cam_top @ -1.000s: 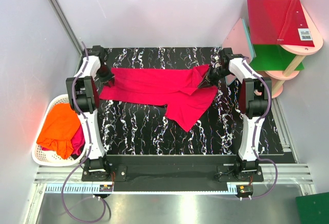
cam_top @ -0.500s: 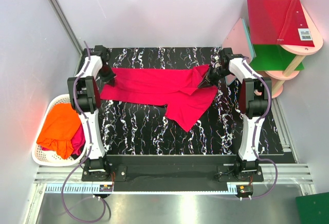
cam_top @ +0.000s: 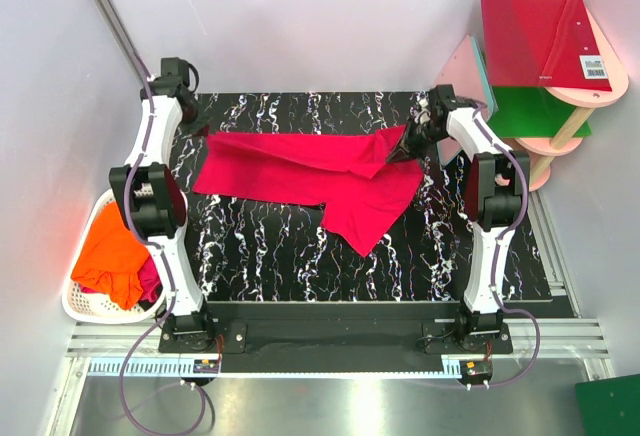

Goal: Fold and stack the t-shirts
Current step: Fold the flattened tshirt in 1/3 of the way

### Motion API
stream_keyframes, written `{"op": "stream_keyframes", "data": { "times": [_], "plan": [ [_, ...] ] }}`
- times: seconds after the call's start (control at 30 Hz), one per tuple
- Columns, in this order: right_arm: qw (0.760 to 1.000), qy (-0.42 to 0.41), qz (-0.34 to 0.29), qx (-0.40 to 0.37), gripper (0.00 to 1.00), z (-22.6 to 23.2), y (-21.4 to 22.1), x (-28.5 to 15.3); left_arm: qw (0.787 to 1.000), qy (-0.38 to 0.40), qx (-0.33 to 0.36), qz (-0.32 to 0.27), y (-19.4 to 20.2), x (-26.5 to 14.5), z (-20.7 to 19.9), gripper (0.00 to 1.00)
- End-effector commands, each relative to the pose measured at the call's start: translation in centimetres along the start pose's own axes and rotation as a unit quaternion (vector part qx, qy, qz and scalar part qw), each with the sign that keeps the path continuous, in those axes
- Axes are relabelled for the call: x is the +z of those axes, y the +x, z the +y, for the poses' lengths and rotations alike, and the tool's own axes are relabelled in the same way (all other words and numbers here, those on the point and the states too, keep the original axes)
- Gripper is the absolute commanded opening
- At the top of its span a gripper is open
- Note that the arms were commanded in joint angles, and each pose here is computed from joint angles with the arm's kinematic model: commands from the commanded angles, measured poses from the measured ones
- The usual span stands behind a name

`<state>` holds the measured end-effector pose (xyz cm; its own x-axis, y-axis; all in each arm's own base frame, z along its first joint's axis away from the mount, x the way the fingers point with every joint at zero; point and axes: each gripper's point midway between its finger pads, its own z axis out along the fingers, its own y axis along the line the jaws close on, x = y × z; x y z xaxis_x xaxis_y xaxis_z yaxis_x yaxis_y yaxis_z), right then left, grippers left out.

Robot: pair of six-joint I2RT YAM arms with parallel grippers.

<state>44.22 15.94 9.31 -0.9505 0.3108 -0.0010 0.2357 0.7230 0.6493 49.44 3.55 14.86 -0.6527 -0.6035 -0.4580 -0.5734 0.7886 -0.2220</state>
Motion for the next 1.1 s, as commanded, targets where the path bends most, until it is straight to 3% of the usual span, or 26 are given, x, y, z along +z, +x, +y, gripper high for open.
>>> {"op": "stream_keyframes", "data": {
  "times": [0.0,0.2,0.33,0.47,0.5,0.53,0.6,0.67,0.8,0.83,0.87,0.93,1.03,1.07],
  "plan": [
    [0.996,-0.015,-0.064,-0.054,0.00,2.9,-3.6,-1.6,0.998,0.031,-0.029,-0.053,-3.7,-1.4,-1.7,0.00],
    [0.988,-0.013,-0.131,-0.084,0.00,4.7,-8.9,-2.0,0.993,0.089,-0.058,-0.046,-5.0,0.4,-5.4,0.00],
    [0.976,-0.023,-0.183,-0.114,0.00,6.8,-12.6,-2.9,0.989,0.118,-0.057,-0.071,-6.9,0.6,-7.3,0.00],
    [0.977,-0.044,-0.181,-0.107,0.00,7.3,-13.7,-2.0,0.985,0.155,-0.035,-0.072,-7.3,0.3,-8.5,0.00],
    [0.977,-0.047,-0.181,-0.105,0.00,7.5,-13.6,-2.2,0.986,0.157,-0.030,-0.053,-6.4,0.7,-8.2,0.28],
    [0.977,-0.047,-0.179,-0.104,0.00,7.5,-13.5,-2.1,0.987,0.155,-0.024,-0.036,-5.5,1.1,-7.8,0.48],
    [0.977,-0.045,-0.177,-0.105,0.00,7.4,-13.3,-2.2,0.992,0.126,-0.019,0.000,-2.6,2.4,-5.9,0.71],
    [0.978,-0.040,-0.175,-0.106,0.00,7.1,-13.0,-2.3,0.995,0.098,-0.010,0.017,-0.8,3.1,-4.2,0.70],
    [0.979,-0.028,-0.171,-0.110,0.00,6.4,-12.6,-2.1,0.995,0.068,-0.004,0.079,4.2,4.4,-1.3,0.29],
    [0.979,-0.024,-0.168,-0.109,0.00,6.0,-12.5,-1.9,0.994,0.064,-0.002,0.086,4.8,4.8,-0.9,0.12],
    [0.980,-0.022,-0.167,-0.109,0.00,5.9,-12.4,-1.8,0.994,0.059,-0.004,0.093,5.3,5.1,-0.5,0.09],
    [0.981,-0.021,-0.162,-0.106,0.00,5.6,-12.2,-1.5,0.994,0.045,-0.003,0.096,5.9,5.7,0.1,0.12],
    [0.982,-0.022,-0.155,-0.103,0.00,5.3,-12.1,-1.1,0.995,0.041,-0.006,0.092,5.7,6.2,0.3,0.33],
    [0.983,-0.022,-0.152,-0.104,0.00,5.2,-12.0,-0.9,0.995,0.041,-0.006,0.093,5.7,6.4,0.2,0.46]
  ]
}}
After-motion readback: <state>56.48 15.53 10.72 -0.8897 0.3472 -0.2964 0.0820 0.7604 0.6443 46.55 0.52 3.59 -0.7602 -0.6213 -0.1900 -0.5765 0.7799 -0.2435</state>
